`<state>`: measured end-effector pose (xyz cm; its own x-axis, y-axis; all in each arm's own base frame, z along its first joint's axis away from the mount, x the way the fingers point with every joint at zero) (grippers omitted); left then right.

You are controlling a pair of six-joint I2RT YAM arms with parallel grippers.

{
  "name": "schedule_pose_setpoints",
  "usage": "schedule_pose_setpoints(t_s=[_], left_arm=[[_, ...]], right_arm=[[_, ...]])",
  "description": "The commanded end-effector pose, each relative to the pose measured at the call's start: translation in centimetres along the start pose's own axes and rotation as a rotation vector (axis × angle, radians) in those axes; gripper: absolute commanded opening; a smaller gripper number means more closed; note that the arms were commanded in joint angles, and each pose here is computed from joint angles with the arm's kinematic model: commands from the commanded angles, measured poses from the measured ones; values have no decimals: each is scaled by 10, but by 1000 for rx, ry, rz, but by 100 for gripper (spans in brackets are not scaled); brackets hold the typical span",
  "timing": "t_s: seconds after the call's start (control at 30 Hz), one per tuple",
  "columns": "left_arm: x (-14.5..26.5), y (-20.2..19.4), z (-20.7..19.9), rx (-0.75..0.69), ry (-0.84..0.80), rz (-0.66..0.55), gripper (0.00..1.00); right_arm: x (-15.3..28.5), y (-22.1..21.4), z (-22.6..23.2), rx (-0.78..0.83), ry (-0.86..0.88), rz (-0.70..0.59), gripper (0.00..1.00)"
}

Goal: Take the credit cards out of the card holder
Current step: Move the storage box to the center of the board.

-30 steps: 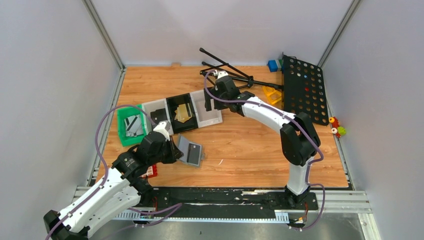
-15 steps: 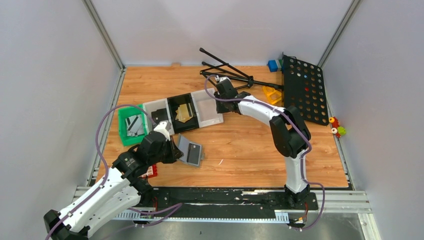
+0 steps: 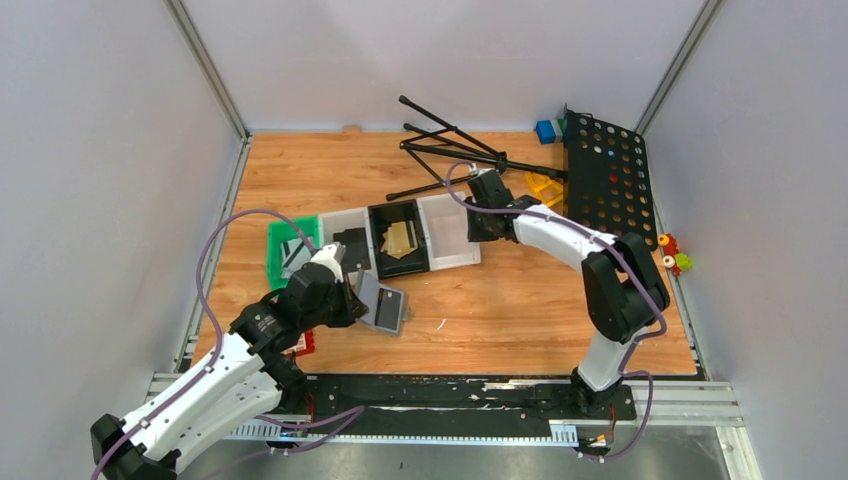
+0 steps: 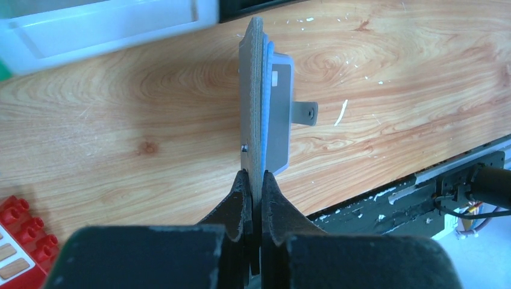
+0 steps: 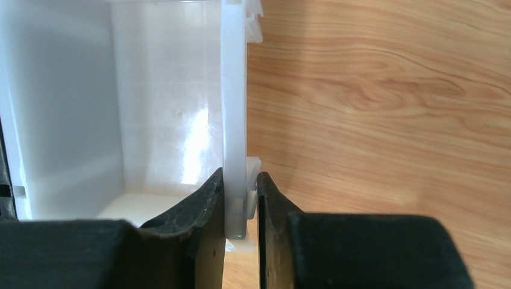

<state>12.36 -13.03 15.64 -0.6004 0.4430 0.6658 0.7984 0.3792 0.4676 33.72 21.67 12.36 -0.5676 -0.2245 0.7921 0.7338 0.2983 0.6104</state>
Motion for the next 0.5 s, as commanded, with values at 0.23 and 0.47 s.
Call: schedule_pose_setpoints(t_s=[0.23,0.47], left_arm=[[-7,4,-8,-21,-56,-22,0],[-9,3,-10,-23,-79,-20,0]], right_arm=[[33,-5,-136,-334,-272,-104,0],[55,-5,-148,-307,-266,-132,61]])
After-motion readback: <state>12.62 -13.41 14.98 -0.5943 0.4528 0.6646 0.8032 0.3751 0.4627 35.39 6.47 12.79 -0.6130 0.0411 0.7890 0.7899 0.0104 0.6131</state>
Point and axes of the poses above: each gripper's point midway between its finger pads, its own x axis back along the fingers, its own z axis along the line the jaws close on, y = z × x, the point moved 6 cm from there along x, back along the fingers, and after that the axes turned 13 degrees about x, right-handed, at the moved point
